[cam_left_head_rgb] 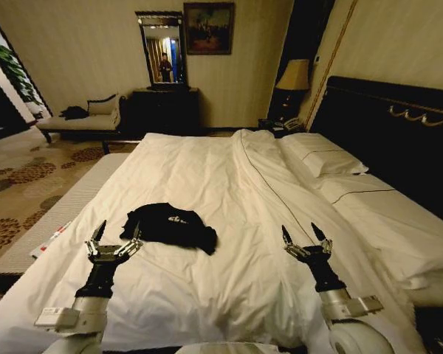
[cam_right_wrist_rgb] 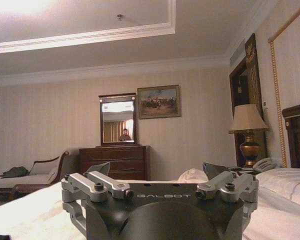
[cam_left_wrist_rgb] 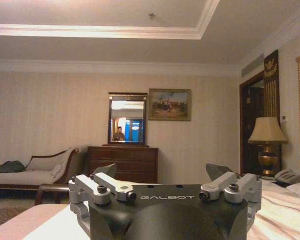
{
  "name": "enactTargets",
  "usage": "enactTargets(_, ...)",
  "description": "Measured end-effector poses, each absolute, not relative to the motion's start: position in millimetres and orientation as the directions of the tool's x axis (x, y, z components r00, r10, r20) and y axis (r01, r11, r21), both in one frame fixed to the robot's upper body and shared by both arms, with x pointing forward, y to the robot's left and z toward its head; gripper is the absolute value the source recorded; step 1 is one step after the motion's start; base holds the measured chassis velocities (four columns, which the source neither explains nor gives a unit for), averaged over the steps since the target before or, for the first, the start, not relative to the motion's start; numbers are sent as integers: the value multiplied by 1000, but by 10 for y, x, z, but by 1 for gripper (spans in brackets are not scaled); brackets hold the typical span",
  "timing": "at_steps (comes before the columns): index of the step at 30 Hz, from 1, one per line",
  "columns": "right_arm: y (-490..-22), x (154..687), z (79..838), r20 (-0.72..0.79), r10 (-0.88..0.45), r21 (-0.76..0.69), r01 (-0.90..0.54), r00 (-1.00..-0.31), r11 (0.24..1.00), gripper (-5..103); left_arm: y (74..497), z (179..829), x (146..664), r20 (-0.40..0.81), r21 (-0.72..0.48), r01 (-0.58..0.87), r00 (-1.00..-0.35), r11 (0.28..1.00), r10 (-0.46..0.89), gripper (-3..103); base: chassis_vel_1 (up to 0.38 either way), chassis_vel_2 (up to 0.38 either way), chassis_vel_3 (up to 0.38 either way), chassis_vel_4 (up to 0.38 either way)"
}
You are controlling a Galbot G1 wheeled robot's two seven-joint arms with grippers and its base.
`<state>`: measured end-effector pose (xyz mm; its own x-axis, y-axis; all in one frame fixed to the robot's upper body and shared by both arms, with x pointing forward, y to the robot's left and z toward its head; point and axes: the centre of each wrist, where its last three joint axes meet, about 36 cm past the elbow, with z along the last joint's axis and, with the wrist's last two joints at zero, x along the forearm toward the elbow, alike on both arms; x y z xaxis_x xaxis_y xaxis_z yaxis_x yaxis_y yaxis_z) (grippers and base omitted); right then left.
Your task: Fold the clothes on the bed.
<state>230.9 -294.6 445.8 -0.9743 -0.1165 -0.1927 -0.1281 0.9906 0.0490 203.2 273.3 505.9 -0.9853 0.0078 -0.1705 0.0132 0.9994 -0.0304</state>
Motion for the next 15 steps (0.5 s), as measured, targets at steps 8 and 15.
enactTargets(8,-2922,2312,4431,-192,-113,57,-126,-975,990,100,2743,5060,2028,-173,-27,9,-985,1000,5,100,244,250,-239,-234)
enactTargets(15,-2907,2311,4397,-187,-89,71,-104,-978,992,100,2742,5059,2027,-177,-26,8,-984,1000,3,100,318,337,-315,-338)
